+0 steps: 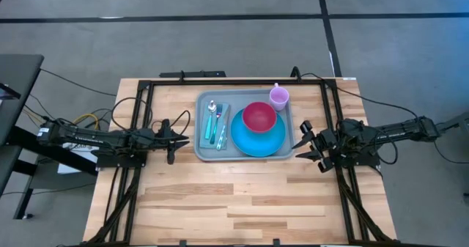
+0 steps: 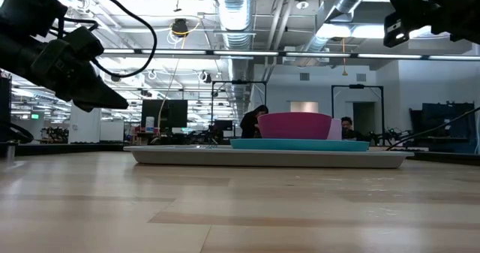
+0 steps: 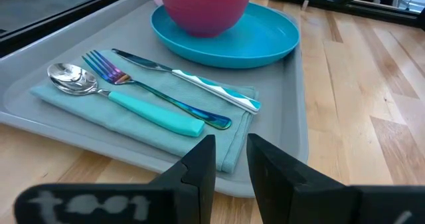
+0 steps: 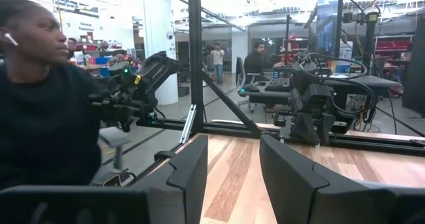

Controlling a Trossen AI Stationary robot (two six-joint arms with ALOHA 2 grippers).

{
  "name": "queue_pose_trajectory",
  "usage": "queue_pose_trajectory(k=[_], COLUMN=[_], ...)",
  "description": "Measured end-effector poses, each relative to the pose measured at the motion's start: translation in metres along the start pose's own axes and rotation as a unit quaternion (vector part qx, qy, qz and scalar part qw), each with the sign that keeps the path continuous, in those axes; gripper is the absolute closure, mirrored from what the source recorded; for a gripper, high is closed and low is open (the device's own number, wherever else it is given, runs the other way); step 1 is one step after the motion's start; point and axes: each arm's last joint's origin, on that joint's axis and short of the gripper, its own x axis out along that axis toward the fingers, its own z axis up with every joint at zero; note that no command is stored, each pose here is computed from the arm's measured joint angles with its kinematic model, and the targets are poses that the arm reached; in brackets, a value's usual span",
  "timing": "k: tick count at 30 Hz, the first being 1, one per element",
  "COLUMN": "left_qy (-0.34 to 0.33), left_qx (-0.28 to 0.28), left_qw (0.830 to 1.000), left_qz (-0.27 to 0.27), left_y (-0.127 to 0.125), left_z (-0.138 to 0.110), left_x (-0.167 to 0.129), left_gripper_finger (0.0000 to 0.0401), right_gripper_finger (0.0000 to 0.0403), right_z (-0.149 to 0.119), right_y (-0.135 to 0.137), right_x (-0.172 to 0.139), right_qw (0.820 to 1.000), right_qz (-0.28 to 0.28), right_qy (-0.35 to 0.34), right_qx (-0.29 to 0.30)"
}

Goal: Set up tray
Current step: Return to Home Position

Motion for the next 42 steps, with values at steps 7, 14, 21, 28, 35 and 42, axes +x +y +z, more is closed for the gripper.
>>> queue_pose_trajectory(k=[7,14,21,28,35,42], left_qy=[-0.009,-0.058,-0.134,-0.197,-0.200,-0.200], left_qx=[-0.002,-0.015,-0.035,-0.052,-0.053,-0.053], left_qw=[1.000,0.998,0.990,0.978,0.977,0.977], left_qz=[-0.002,-0.014,-0.032,-0.047,-0.049,-0.049], left_y=[0.000,0.000,0.000,0.002,0.002,0.002], left_z=[0.002,0.010,0.021,0.029,0.029,0.029], left_x=[-0.001,-0.008,-0.021,-0.032,-0.033,-0.033], left_gripper_finger=[0.0327,0.0327,0.0327,0.0327,0.0327,0.0327], right_gripper_finger=[0.0274,0.0274,0.0274,0.0274,0.0274,0.0274], right_z=[0.000,0.000,0.000,0.000,0.000,0.000], right_y=[0.000,0.000,0.000,0.000,0.000,0.000], right_x=[0.000,0.000,0.000,0.000,0.000,0.000], right_qw=[1.000,1.000,1.000,1.000,1.000,1.000], right_qz=[0.000,0.000,0.000,0.000,0.000,0.000], right_qy=[0.000,0.000,0.000,0.000,0.001,0.001], right_qx=[0.000,0.000,0.000,0.000,0.001,0.000])
